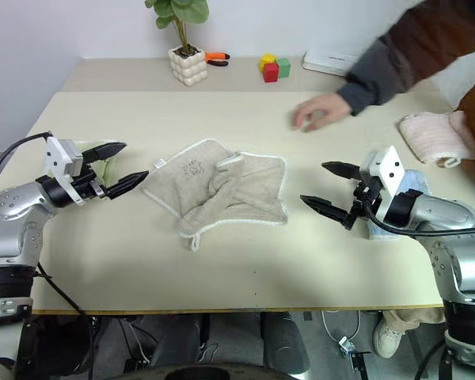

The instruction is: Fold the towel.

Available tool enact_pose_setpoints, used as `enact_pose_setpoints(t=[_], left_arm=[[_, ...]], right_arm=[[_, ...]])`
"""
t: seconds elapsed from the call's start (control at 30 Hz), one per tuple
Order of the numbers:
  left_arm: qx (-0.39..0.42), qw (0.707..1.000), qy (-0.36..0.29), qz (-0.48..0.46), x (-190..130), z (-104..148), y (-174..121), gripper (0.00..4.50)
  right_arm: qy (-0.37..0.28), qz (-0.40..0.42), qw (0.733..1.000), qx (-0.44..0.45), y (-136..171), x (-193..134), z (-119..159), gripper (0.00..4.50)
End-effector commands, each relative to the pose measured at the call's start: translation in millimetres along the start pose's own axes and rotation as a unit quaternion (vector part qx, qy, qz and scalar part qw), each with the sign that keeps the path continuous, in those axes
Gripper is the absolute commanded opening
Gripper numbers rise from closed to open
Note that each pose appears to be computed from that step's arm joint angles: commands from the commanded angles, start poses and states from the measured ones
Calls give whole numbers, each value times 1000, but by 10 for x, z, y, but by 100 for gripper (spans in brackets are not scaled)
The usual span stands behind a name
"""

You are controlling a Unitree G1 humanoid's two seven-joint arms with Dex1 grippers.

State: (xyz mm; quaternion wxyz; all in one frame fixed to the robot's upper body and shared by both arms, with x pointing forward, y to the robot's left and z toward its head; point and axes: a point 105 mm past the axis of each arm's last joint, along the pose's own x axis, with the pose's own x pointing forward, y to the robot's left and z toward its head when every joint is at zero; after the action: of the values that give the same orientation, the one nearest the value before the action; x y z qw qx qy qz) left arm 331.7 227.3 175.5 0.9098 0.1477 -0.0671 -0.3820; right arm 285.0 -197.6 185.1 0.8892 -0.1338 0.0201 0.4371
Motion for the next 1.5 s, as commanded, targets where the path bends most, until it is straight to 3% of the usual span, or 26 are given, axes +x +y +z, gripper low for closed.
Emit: enact_pose_setpoints(t=[0.03, 0.2, 0.37, 0.63, 0.93, 1.07, 1.1, 1.23, 1.43, 1.5], left_arm=[[10, 1000, -5, -9, -53, 67, -40, 443], [4, 992, 59, -111, -269, -31, -333, 443], [92, 982, 110, -125, -429, -116, -192, 443], [152, 976, 131, -86, -318, -444, -43, 443], [133, 979, 121, -94, 106, -633, 9, 443], [125, 972, 160, -121, 226, -822, -56, 443], [90, 972, 173, -132, 244, -887, -84, 443], [62, 952, 240, -181, 154, -1120, -194, 325], [44, 950, 233, -201, 212, -1127, -276, 31], [42, 953, 227, -195, 223, -1105, -257, 7]], right_arm=[[-12, 6, 1000, -16, 21, 13, 71, 450], [-14, 23, 1000, -14, 94, 41, 81, 450], [-28, 21, 999, -20, 47, 115, 91, 450], [-59, 20, 998, -18, 129, 310, 144, 450], [-71, -5, 997, -12, 207, 254, 165, 450], [-76, -24, 997, -15, 198, 211, 156, 450], [-79, -30, 996, -15, 193, 203, 163, 450], [-83, -47, 995, -20, 176, 203, 185, 450], [-83, -54, 995, -19, 216, 167, 161, 450], [-82, -52, 995, -18, 248, 160, 155, 450]])
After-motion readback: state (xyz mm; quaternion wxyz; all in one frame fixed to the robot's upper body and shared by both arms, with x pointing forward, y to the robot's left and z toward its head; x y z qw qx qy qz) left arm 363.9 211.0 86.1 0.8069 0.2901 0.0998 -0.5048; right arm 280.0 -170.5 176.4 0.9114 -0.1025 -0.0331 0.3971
